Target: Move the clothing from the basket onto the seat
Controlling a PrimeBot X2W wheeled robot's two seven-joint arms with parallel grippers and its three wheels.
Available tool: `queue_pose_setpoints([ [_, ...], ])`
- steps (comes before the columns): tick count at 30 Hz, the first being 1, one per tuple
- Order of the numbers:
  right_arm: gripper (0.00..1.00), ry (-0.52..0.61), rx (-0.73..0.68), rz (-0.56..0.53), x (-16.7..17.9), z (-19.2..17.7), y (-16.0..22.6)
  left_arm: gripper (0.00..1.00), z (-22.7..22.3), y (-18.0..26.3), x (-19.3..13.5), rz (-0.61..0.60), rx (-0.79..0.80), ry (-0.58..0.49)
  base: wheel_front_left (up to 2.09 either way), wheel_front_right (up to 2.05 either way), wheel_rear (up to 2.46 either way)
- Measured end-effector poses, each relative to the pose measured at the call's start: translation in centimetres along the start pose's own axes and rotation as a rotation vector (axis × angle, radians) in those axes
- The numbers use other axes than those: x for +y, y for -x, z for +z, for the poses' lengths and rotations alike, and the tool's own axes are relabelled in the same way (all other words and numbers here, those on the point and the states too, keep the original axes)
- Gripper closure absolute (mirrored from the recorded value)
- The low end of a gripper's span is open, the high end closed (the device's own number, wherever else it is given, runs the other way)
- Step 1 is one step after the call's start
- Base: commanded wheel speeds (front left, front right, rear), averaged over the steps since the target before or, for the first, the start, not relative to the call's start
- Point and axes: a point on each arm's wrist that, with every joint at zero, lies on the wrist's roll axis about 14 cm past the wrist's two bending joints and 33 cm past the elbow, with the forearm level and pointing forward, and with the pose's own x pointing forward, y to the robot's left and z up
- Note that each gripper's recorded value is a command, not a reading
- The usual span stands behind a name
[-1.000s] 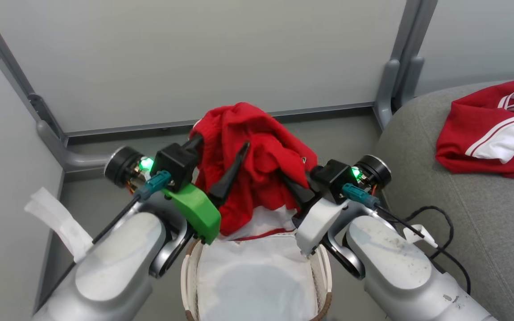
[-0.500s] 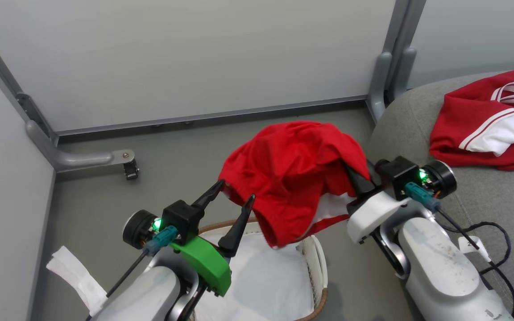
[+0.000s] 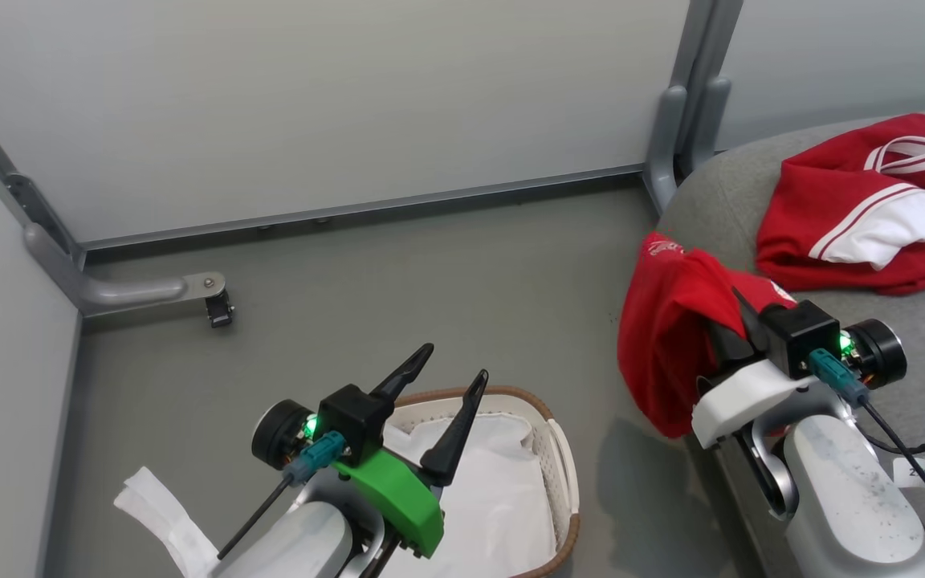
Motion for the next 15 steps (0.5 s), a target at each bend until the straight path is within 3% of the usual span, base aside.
queue_pose_setpoints([
  [15,1.0,0.042,0.003,-0.137,-5.0,0.3,2.5,0.0,-1.6,-2.4,-3.1,-0.119,0.032,0.023,0.0,0.0,0.0],
])
